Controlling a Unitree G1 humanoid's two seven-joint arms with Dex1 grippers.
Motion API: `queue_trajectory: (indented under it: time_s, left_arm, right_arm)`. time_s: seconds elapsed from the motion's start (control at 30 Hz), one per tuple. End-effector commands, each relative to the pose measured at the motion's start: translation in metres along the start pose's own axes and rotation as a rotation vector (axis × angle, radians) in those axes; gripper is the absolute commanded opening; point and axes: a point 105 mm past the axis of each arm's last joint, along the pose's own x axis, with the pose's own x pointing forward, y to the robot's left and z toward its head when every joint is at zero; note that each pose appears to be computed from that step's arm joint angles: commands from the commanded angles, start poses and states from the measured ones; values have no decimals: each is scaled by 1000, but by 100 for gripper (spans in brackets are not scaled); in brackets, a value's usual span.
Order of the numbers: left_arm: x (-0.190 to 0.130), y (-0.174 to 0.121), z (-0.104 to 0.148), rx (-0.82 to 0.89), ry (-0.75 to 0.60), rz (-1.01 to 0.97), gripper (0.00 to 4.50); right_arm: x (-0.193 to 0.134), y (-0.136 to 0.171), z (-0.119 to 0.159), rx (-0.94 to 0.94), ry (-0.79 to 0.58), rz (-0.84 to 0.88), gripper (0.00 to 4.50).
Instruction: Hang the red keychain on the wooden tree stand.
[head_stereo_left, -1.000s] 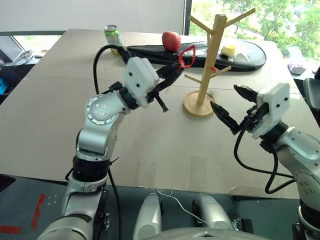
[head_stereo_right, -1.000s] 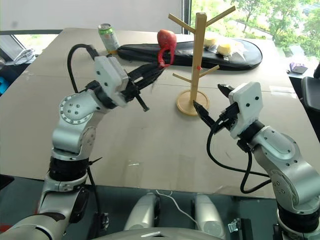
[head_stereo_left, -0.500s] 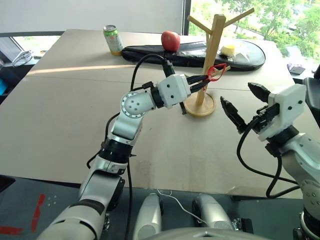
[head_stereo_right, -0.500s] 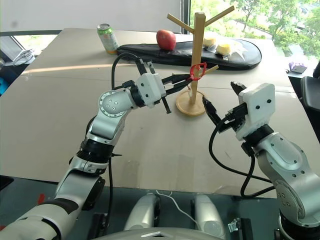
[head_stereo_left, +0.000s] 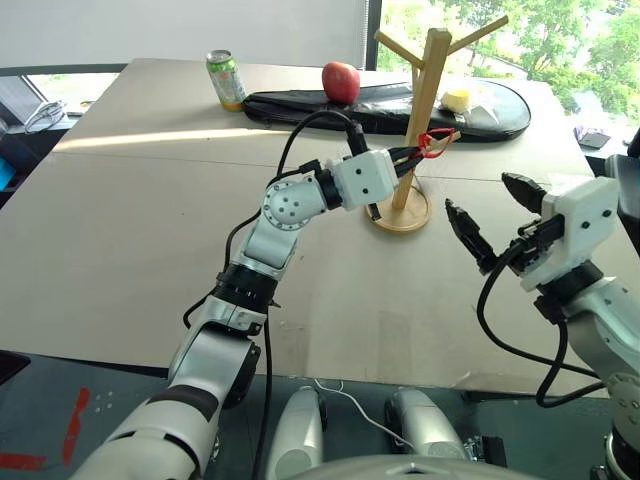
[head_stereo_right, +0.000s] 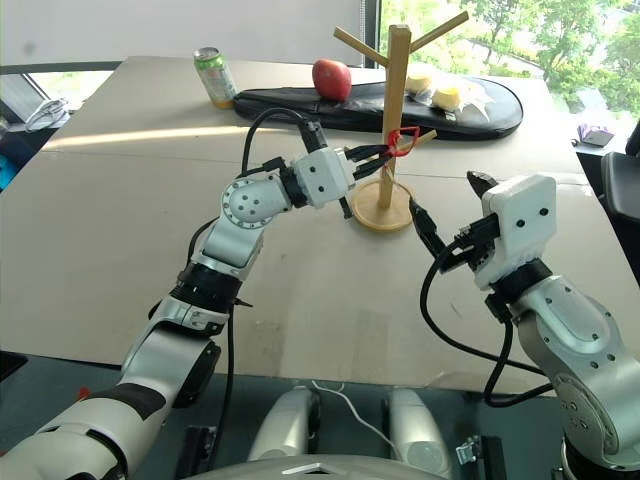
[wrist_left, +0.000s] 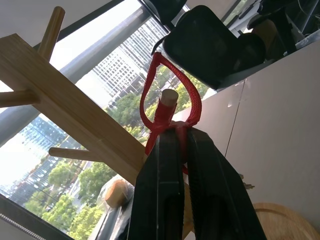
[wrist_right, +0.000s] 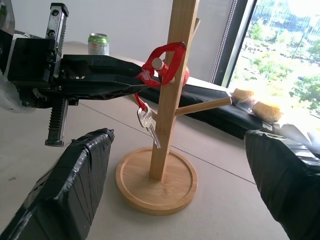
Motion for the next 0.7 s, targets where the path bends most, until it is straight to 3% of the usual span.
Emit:
queue_trajectory:
  time_s: [0.03, 0.53, 0.67, 0.7]
  left_arm:
    - [0, 12, 12, 47, -41, 31, 7]
    - [-2, 4, -6, 36, 65, 2, 7]
    - [-4, 4, -4, 8, 60, 2, 131]
    - [-5, 4, -4, 4, 59, 1, 189]
  right_arm:
    - [-4, 1, 14, -25, -59, -8, 450]
    - [0, 4, 15, -13, -57, 6, 450]
    - [0, 4, 14, -11, -53, 9, 450]
    - [0, 4, 14, -10, -50, 9, 450]
